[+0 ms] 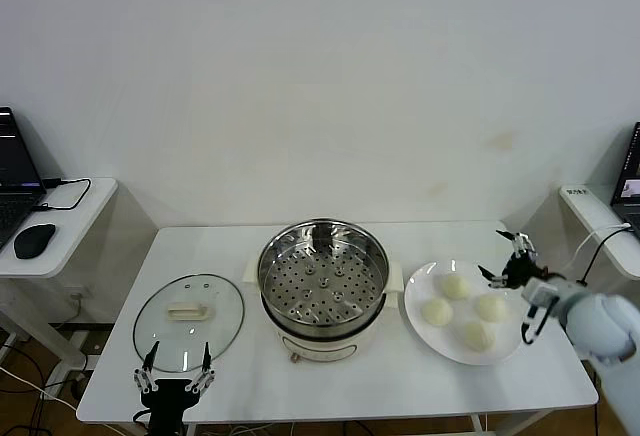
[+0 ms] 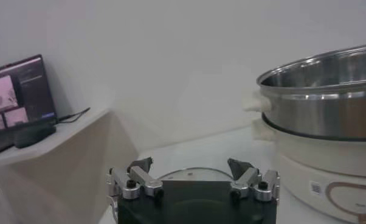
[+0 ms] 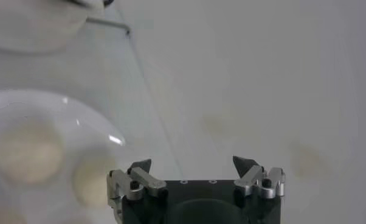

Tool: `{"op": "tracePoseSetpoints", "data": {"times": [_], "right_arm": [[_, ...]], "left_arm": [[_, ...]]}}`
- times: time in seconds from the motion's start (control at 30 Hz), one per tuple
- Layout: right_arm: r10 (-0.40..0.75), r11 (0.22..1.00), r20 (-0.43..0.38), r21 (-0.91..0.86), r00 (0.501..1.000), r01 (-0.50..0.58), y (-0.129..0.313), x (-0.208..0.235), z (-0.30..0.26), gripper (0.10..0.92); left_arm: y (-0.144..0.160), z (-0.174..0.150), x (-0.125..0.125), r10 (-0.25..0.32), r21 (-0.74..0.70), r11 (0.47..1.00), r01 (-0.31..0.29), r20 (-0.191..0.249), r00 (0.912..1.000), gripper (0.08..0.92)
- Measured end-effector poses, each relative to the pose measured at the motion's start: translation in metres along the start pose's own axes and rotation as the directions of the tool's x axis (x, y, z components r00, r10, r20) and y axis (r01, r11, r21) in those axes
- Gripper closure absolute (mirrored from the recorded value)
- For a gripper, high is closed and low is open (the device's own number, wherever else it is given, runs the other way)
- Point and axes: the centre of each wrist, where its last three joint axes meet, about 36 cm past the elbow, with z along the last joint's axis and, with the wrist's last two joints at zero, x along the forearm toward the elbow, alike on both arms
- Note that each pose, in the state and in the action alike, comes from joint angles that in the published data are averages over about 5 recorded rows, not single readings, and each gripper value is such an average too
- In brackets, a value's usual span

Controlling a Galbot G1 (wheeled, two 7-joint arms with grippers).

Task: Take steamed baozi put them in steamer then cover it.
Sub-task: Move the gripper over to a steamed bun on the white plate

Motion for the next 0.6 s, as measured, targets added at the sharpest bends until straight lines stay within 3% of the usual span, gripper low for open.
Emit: {"op": "tracePoseSetpoints", "data": {"times": [0.3,0.6], "right_arm": [[-0.284,0.956,-0.048,0.064,0.958,0.287,-0.041,-0.039,0.001,0.2],[-0.432,0.886,-0.103,0.136,0.896,0.443,-0.067,-0.079,-0.014,0.2]], "left_arm": [[0.007,0.005,-0.002,-0.013,-0.027,1.0,0.013,-0.007,0.9999,0.177],[0.013,0.008,-0.006,-0.031,-0.039,0.999,0.03,-0.007,0.9995,0.177]]}}
